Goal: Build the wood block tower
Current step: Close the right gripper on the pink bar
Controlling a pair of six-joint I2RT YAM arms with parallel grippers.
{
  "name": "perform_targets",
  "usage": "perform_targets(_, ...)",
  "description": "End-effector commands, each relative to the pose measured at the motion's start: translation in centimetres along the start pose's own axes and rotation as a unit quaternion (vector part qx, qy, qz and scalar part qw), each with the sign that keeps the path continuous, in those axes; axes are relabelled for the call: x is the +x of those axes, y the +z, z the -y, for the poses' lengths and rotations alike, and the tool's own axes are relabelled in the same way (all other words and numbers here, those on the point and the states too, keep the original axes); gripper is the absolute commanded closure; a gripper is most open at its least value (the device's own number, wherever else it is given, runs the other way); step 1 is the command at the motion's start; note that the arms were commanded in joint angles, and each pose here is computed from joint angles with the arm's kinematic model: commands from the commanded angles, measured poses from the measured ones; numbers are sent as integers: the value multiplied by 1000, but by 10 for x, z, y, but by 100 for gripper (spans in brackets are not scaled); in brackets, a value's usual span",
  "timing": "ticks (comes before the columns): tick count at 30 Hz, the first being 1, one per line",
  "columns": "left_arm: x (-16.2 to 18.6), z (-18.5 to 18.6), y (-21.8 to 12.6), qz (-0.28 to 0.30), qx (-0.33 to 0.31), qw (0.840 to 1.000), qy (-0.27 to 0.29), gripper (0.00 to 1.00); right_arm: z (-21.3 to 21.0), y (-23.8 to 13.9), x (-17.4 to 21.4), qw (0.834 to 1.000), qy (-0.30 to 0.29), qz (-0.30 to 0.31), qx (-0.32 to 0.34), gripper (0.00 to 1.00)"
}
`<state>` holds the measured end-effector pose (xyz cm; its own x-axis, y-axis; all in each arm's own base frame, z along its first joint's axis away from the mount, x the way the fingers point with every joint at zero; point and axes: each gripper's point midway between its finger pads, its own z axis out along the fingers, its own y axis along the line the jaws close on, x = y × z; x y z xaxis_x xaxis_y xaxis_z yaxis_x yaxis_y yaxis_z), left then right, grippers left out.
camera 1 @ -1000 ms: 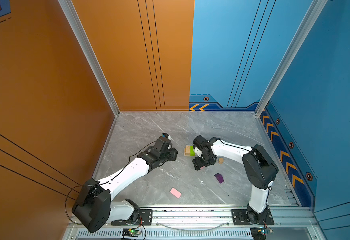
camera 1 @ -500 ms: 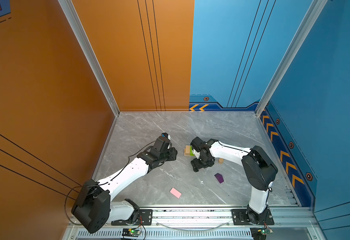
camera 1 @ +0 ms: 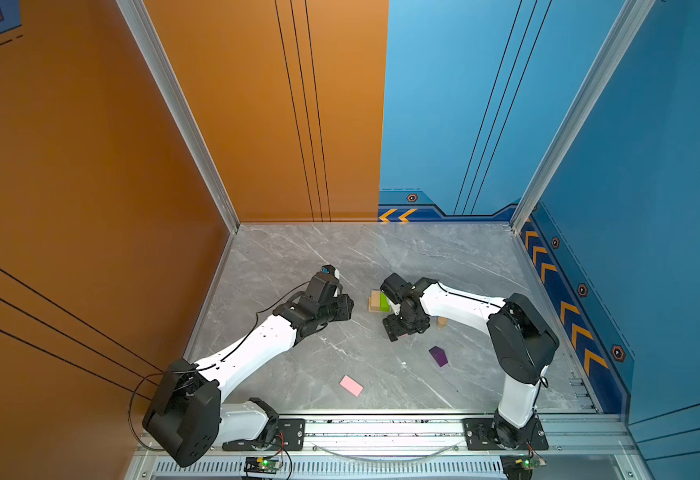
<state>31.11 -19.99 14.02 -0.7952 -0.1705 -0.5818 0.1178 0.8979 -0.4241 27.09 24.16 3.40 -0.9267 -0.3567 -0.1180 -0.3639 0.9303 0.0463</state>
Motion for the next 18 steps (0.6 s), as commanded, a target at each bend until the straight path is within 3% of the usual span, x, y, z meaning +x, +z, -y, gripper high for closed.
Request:
perform_targets(1, 3, -6, -3, -2, -5, 1000, 5, 60, 0, -10, -10, 1000, 14, 23, 11, 17)
perform_targets(10, 4, -7, -3, -3, -4, 1000, 5, 60, -6, -8, -14, 999, 15, 30, 11, 18)
perform_targets(18, 4, -11, -4, -2, -7, 1000, 2, 60, -6, -2, -15, 999, 15, 27, 20, 25)
